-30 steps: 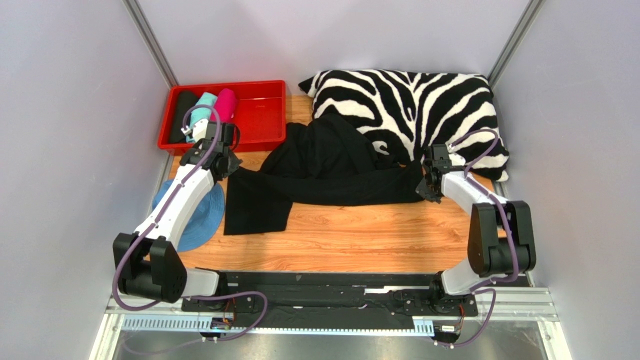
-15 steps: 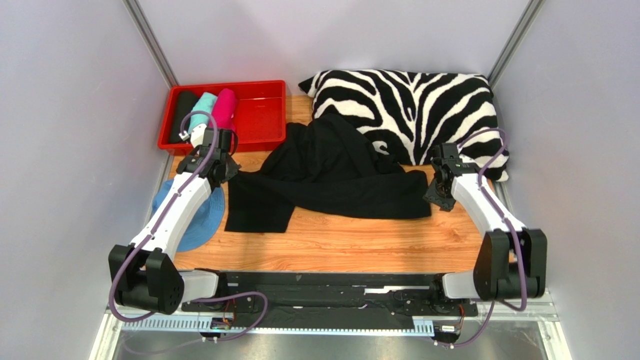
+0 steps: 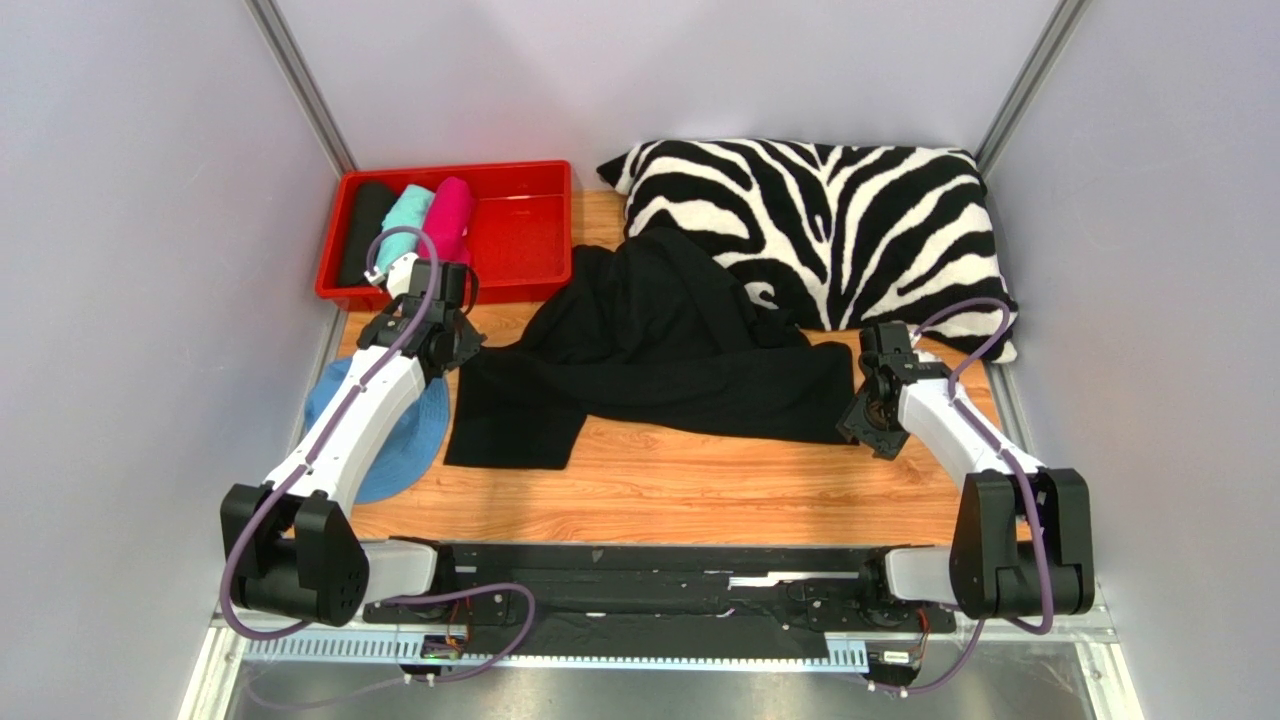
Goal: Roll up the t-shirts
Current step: Flatten out the T-shirt at the center of the board.
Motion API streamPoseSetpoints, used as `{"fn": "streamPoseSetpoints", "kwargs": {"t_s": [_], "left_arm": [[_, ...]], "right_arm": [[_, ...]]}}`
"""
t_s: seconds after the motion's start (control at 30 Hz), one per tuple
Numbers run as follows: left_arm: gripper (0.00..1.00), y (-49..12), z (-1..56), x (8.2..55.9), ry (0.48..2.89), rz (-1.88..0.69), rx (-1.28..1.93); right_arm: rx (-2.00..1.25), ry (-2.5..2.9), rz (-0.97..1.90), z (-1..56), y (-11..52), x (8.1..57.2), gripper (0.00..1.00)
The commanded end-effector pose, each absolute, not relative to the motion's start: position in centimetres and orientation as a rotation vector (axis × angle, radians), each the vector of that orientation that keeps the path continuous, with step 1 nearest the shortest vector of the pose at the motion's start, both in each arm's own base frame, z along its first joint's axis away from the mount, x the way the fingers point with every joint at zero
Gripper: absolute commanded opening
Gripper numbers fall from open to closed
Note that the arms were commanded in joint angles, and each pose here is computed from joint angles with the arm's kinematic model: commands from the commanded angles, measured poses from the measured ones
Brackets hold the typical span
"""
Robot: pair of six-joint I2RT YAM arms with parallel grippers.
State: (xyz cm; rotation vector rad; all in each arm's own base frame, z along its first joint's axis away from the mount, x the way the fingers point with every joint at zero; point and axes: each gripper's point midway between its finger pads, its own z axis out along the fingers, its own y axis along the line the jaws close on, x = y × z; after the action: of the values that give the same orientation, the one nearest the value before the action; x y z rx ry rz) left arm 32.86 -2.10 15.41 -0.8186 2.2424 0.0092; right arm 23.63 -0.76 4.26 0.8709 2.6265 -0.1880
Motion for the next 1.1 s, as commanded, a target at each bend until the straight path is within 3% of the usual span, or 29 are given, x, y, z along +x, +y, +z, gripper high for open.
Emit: {"fn": "streamPoseSetpoints", "kwargs": {"t_s": [0.0,0.53,1.07], "left_arm": [[0.0,-2.0,15.9,33.4,2.213,-0.01,-0.807],[0.0,-1.9,15.8,33.1,2.217,-0.003,-0.801],[0.0,-1.9,15.7,32.8,2.225,0.0,-0.798]], "right_arm": [[0.942,2.528,-0.075,3.6,0.1,25.5,0.48],[1.094,2.33,0.047,5.3,0.5,26.0,0.49],[1.147,2.397,-0.013,1.6,0.4,26.8,0.5]]}}
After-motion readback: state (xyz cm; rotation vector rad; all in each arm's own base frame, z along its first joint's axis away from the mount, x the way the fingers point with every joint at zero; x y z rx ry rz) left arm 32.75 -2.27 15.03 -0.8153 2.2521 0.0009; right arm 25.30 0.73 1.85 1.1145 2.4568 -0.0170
